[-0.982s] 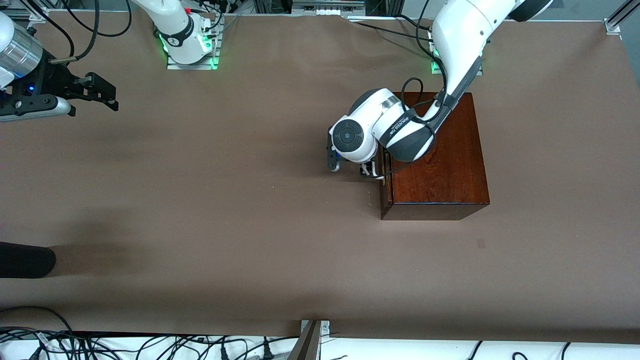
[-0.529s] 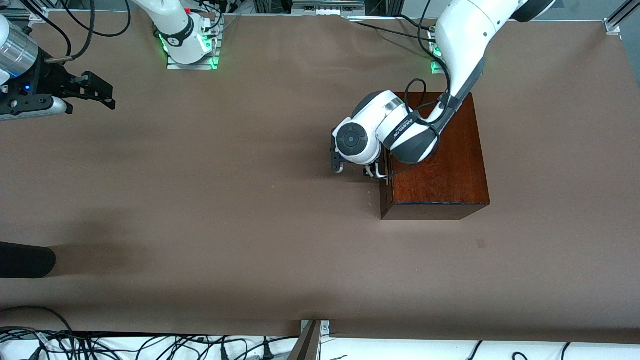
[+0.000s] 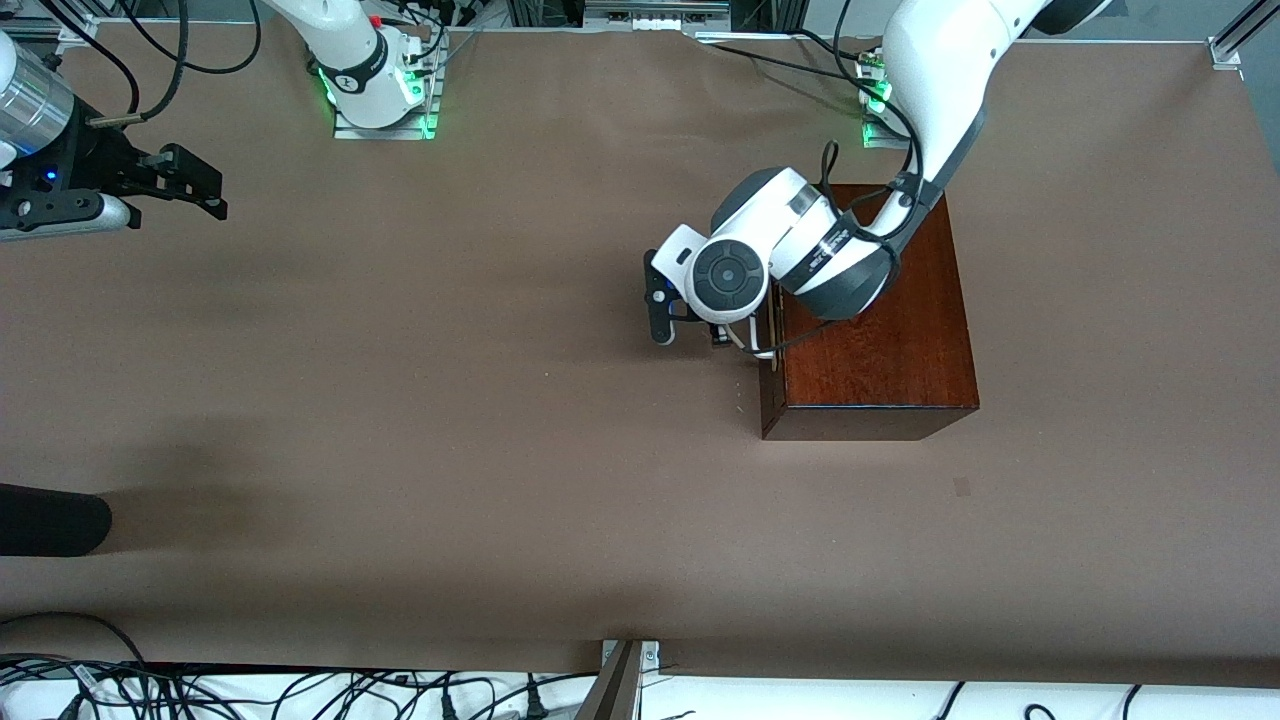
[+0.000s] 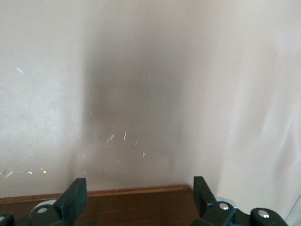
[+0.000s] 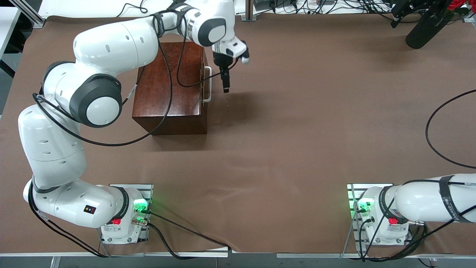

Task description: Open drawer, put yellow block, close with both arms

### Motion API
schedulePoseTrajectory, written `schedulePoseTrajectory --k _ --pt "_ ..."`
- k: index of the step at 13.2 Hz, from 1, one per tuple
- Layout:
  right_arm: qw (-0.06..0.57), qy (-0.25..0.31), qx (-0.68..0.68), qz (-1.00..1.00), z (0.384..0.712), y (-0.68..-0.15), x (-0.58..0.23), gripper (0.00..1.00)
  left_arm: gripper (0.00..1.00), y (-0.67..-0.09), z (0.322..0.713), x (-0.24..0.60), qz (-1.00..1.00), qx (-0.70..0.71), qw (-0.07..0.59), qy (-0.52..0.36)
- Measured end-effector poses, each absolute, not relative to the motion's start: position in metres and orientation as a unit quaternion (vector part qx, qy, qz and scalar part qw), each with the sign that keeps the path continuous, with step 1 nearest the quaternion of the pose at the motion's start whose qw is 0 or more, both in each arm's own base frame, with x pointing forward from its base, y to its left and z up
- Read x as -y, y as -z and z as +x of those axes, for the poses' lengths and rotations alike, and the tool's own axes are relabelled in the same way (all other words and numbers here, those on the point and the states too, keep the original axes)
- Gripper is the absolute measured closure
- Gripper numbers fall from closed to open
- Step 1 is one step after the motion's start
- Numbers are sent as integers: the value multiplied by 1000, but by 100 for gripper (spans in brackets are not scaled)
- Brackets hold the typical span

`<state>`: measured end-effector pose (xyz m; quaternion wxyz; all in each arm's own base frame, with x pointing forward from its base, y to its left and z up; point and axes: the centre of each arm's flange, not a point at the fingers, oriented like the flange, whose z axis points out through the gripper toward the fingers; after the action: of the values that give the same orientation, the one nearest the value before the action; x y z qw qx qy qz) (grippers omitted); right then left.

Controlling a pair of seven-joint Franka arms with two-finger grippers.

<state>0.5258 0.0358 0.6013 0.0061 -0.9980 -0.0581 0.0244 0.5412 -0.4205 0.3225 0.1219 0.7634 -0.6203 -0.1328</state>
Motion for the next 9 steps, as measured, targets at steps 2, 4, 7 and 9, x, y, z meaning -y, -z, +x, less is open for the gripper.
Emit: schedulePoseTrajectory --k 2,4,7,9 --pt "6 -24 58 -998 526 -601 -36 0 0 -363 549 427 815 557 124 106" --pt "6 -24 58 -998 526 -601 -36 0 0 -410 548 421 846 515 108 90" --pt "6 -25 58 -998 526 -601 -36 0 0 -480 560 368 875 479 34 63" --pt "6 -25 58 -998 526 -601 -35 0 0 -505 573 312 890 449 4 77"
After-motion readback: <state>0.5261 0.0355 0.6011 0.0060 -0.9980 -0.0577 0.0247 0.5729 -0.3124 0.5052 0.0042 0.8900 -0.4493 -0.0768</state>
